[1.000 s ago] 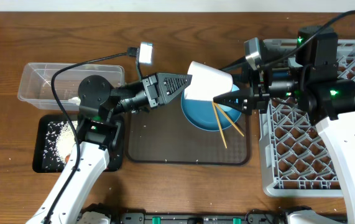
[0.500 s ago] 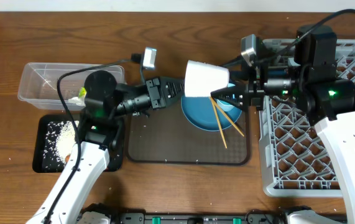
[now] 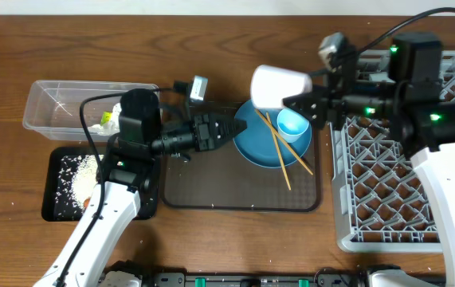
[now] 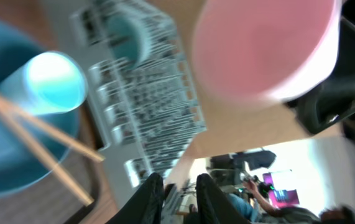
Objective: Sort waste into correct bins and load items into the dishwasher rack
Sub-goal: 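Open the left gripper and carry the pink cup right over the rack, then lower the pink cup upside down into the rack and release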
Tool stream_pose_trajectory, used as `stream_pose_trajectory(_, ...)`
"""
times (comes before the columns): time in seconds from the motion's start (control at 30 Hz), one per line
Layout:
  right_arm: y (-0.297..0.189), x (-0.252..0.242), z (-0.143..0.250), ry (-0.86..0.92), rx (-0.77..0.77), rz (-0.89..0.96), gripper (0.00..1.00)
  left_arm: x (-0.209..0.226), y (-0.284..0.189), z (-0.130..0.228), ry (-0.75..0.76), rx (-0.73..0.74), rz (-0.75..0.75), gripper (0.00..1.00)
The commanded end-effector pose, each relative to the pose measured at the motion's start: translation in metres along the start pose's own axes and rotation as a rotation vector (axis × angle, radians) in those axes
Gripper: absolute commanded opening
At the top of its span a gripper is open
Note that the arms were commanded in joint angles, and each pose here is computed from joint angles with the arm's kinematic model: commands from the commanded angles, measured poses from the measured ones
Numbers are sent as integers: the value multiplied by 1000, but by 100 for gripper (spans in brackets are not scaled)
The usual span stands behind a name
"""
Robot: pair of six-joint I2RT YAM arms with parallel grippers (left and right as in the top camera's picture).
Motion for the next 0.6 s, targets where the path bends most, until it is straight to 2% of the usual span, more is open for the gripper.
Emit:
stream_pose_trajectory(0.0,-15,-26,-1,126,-33,209,33,12,-1,4,62,-13,-121,22)
stream_pose_trajectory(0.1,-29,-46,5,243,-45,392,34,29,-5,15,-9,7,-269,22)
stream_pose_trajectory(0.27,-54,-76,24,488,-64,841,33,47,-12,31,-91,48,-459,22)
stream_pose_trajectory(0.43,-69,-83,46,619,-20,1085,32,56,-18,40,-137,71,-564,22)
stream_pose_trajectory(0.5,-72,-84,50,637,-18,1127,26,58,-19,42,-148,76,-592,22)
stream_pose_trajectory(0.57,-75,-85,51,634,-14,1169,13,58,-20,44,-145,87,-598,22)
Point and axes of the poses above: each gripper's point midway between its finger pads, its own y axis out along the fingers, its own x axis along the line the jaws close on, z = x × y, the point moved 9 cm from there along -y, back along the fingers, and after that the axes turned 14 degrees about y, right-handed, at the moved point
